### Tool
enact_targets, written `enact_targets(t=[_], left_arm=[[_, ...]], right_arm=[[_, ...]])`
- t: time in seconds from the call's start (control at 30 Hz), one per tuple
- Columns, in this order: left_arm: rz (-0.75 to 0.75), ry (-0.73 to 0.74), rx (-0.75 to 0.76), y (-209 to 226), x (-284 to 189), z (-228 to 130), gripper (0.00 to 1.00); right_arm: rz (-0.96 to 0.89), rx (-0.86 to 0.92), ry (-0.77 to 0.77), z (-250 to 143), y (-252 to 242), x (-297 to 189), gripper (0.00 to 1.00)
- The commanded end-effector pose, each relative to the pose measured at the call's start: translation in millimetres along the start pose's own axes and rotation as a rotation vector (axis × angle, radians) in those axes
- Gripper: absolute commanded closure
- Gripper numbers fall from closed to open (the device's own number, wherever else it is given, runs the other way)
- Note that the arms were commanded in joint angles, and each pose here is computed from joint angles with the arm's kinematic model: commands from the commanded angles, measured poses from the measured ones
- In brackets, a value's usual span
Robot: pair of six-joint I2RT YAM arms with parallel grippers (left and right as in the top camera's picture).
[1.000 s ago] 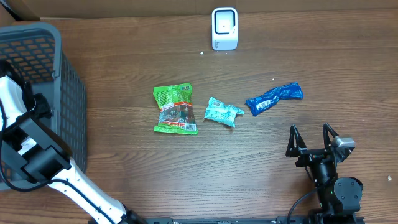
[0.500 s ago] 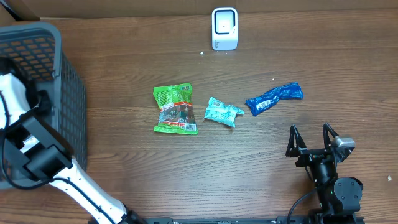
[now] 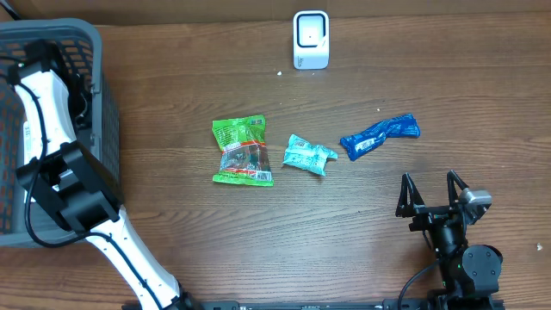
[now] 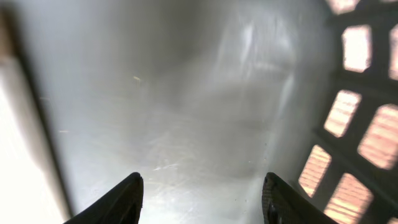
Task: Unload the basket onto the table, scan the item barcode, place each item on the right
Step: 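Reach the left gripper into the basket and grasp the white tube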
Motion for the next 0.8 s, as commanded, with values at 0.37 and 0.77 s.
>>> enact_targets(t=[0.37,0.77], left_arm=[[0.021,-0.051,-0.065,14.8,-21.9,14.4,0.47],[-0.010,-0.143,-0.102,27.1,-75.1,2.4,0.45]], right_arm=[[-0.003,0.000,-0.001,-2.4,-1.5,0.3,0.00],[-0.003,0.000,-0.001,-2.4,-1.6,0.3,0.00]])
Point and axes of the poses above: each gripper's point midway between its finger pads, its own x axis out along the fingers, its own y axis along the line the jaws close on, z = x × y, the point moved 8 cm from there along -x, back along the fingers, and after that the axes turned 15 degrees about x, right-handed, at the moved point
